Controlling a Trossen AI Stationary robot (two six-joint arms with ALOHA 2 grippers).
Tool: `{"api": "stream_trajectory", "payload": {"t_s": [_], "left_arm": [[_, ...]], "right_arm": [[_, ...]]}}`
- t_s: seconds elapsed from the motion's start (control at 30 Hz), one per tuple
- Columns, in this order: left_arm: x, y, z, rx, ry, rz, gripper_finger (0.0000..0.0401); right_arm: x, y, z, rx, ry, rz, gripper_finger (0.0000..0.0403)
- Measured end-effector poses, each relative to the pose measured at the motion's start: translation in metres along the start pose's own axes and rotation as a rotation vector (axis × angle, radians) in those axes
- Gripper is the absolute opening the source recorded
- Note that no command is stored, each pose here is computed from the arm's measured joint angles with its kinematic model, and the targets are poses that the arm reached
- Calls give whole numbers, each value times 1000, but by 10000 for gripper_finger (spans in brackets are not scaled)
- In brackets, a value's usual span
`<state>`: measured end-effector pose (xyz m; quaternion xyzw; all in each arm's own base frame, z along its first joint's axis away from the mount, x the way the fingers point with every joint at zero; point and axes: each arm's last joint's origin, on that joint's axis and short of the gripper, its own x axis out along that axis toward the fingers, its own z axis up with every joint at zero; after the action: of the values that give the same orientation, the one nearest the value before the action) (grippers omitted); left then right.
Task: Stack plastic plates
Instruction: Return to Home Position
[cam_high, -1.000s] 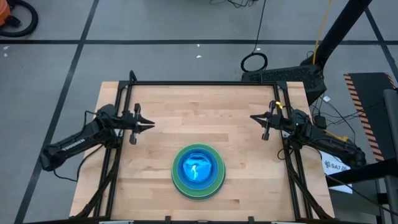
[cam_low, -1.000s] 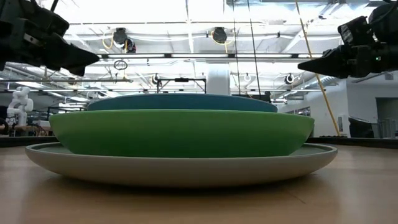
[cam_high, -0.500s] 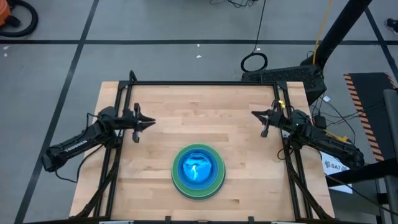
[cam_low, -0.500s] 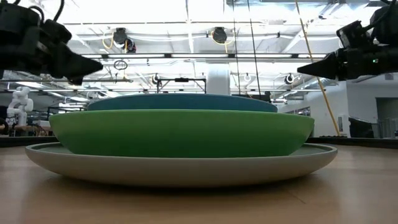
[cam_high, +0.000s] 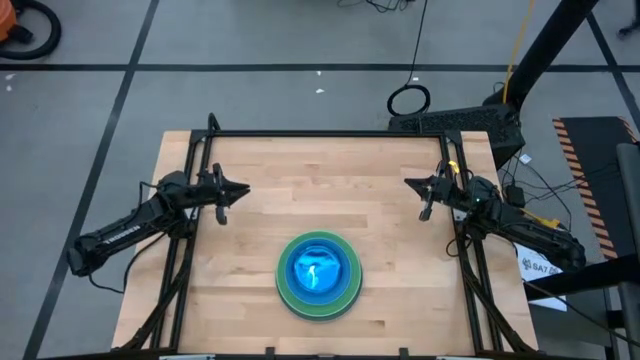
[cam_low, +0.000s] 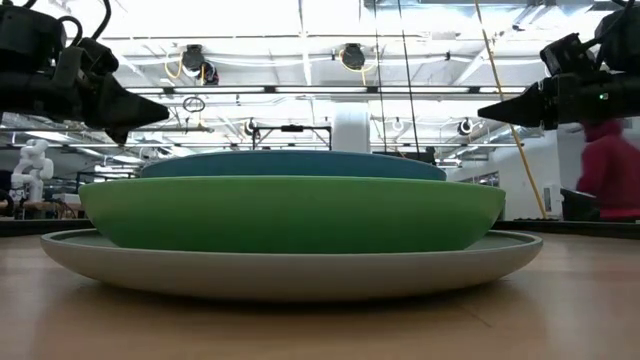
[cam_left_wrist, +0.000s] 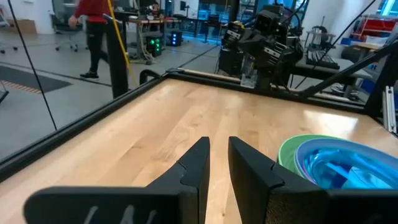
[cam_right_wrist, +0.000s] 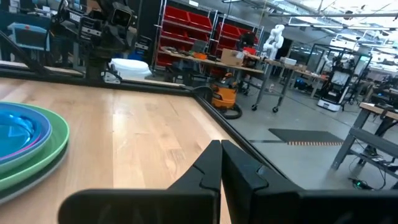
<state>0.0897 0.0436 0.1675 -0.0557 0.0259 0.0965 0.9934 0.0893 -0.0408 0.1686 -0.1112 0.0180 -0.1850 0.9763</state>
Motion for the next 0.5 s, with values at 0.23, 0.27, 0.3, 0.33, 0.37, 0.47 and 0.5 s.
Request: {"api": "stream_trajectory", "payload": {"t_s": [0.23, 0.27, 0.3, 0.33, 0.37, 0.47, 0.5], "left_arm": [[0, 0, 0, -2, 0, 0, 65], [0, 0, 0, -2, 0, 0, 65], [0, 0, 0, -2, 0, 0, 65], [0, 0, 0, -2, 0, 0, 65], [0, 0, 0, -2, 0, 0, 65], [0, 0, 0, -2, 0, 0, 65], [0, 0, 0, -2, 0, 0, 65]], "right_arm": [[0, 0, 0, -3, 0, 0, 2], [0, 0, 0, -3, 1, 0, 2], [0, 0, 0, -3, 1, 0, 2], [0, 0, 0, -3, 0, 0, 2], [0, 0, 0, -3, 1, 0, 2], [0, 0, 0, -3, 1, 1, 2], [0, 0, 0, -3, 1, 1, 2]]}}
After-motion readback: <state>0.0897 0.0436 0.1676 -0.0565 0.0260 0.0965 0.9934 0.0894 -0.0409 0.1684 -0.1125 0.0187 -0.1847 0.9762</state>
